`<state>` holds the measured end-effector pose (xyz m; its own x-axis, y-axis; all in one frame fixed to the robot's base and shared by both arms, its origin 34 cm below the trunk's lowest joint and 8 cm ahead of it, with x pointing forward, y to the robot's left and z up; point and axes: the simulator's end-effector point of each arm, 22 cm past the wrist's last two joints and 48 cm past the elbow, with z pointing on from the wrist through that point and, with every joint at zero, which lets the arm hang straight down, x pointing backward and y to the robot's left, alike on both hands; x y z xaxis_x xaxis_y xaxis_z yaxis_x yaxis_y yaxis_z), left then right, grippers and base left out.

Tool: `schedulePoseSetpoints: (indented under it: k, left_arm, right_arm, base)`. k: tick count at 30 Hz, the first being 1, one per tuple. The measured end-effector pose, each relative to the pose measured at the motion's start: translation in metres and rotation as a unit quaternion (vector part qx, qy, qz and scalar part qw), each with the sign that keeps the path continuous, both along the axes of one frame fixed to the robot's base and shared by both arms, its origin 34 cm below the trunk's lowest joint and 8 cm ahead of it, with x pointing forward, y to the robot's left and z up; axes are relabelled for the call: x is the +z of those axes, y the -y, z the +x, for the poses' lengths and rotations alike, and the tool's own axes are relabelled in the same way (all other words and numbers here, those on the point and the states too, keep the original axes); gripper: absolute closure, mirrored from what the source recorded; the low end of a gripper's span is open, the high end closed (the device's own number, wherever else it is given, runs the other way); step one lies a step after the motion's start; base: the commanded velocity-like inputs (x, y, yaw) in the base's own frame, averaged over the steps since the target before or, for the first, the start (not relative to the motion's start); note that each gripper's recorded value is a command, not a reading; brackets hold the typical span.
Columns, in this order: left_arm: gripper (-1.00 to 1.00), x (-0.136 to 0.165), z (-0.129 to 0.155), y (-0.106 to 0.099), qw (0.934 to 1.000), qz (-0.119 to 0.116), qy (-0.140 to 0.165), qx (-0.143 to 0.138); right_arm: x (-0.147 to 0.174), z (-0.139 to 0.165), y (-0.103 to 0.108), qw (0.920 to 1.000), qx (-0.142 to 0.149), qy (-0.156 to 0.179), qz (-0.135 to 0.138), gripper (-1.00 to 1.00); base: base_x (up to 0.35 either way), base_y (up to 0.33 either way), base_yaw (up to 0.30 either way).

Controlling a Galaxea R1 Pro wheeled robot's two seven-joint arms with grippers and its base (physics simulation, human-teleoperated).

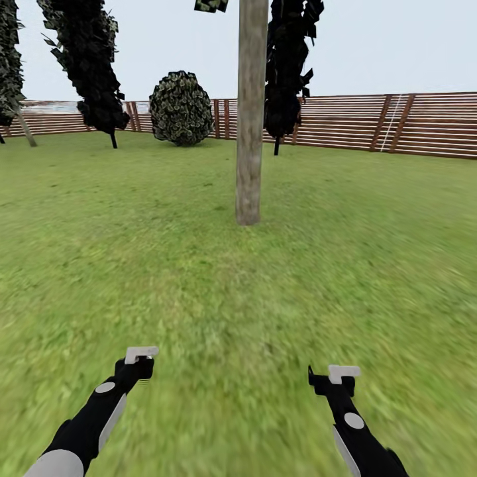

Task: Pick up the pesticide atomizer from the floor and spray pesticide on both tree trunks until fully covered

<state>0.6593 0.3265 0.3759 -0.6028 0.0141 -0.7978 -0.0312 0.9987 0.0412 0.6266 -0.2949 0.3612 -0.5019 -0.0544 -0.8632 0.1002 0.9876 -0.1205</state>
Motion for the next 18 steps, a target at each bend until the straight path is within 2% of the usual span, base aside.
schedulePoseSetpoints:
  k: [18]
  left_arm:
    - [1.0,0.0001,0.0001,0.0,1.0,0.0,0.0,0.0]
  right_arm:
    - [0.0,0.0001,-0.0003,1.0,0.0,0.0,0.0,-1.0]
  base:
    - [0.339,0.0,0.0]
